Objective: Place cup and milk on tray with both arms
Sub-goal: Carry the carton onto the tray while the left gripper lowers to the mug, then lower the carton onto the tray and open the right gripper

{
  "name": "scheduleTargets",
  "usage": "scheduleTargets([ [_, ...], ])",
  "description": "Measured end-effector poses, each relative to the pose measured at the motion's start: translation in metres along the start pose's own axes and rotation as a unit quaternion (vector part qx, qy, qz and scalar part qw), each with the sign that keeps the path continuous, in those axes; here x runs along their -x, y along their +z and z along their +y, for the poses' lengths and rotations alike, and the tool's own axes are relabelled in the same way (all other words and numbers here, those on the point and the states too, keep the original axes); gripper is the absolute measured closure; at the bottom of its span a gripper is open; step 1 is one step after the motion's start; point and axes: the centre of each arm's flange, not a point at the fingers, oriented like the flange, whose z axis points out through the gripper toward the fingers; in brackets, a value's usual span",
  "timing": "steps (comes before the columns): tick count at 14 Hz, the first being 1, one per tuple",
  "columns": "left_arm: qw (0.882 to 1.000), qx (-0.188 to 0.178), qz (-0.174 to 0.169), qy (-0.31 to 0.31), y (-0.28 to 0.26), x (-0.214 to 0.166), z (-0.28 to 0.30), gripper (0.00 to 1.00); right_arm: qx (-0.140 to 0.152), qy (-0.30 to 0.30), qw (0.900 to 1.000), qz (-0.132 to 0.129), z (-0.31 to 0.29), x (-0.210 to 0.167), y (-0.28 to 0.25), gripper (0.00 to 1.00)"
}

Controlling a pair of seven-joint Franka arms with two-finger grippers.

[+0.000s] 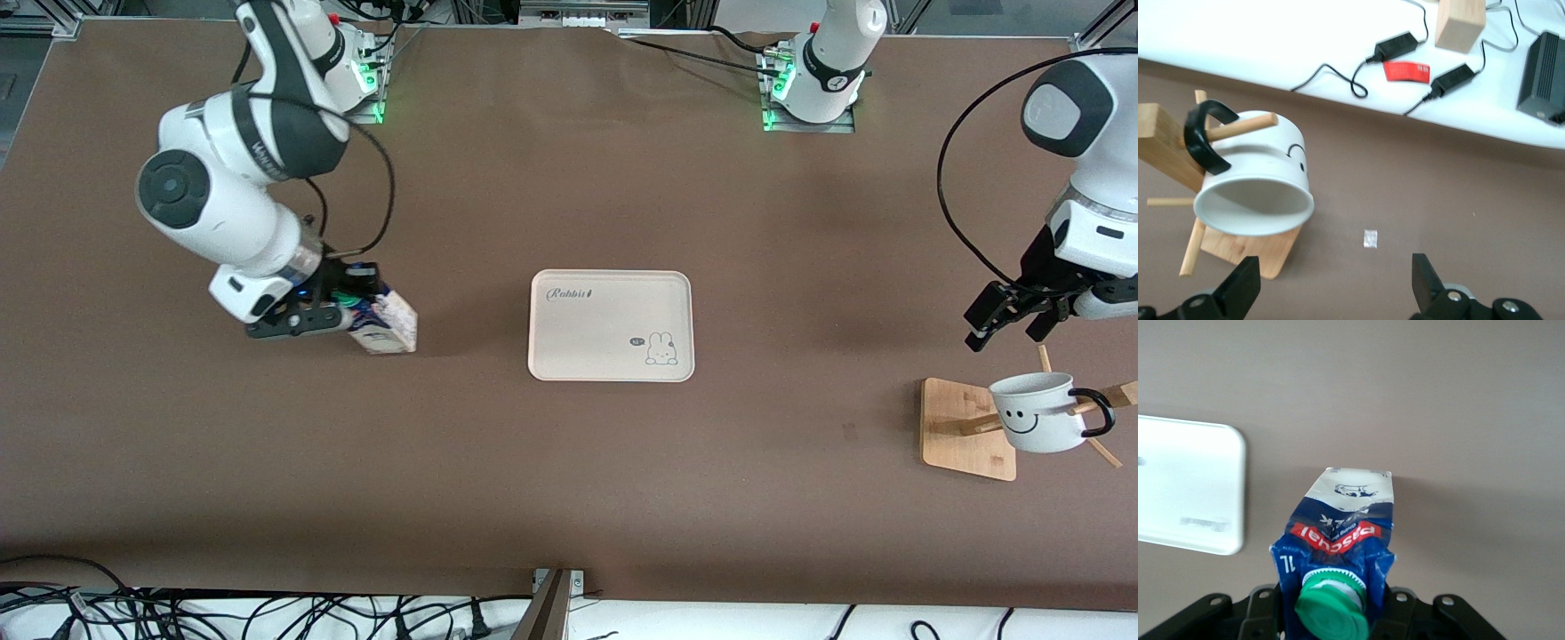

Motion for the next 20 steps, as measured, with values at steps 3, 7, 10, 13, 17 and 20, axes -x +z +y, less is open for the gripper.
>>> scheduleTargets([
  [3, 1.000, -0.003, 0.027, -0.006, 0.014, 0.017, -0.009, 0.00, -0.007, 0.019, 1.000, 0.003, -0.101, 0.004, 0.018, 0.58],
  [7, 1.000, -0.004, 0.029, -0.005, 0.020, 0.019, -0.009, 0.00, -0.007, 0.049, 0.999, -0.001, -0.214, 0.018, 0.072, 0.57],
  [10, 0.997, -0.004, 0.071, -0.004, 0.034, 0.018, -0.011, 0.00, -0.002, 0.049, 0.999, 0.005, -0.240, 0.020, 0.100, 0.57],
  [13, 0.995, -0.007, 0.095, -0.003, 0.062, 0.025, -0.014, 0.00, 0.006, 0.051, 0.999, 0.006, -0.235, 0.015, 0.108, 0.57],
  [17, 0.992, -0.009, 0.125, 0.000, 0.080, 0.028, -0.015, 0.00, 0.012, 0.049, 0.999, 0.019, -0.233, 0.008, 0.130, 0.54],
  [20, 0.990, -0.007, 0.138, 0.001, 0.078, 0.015, -0.013, 0.00, 0.010, 0.051, 0.998, 0.023, -0.232, 0.005, 0.135, 0.36],
])
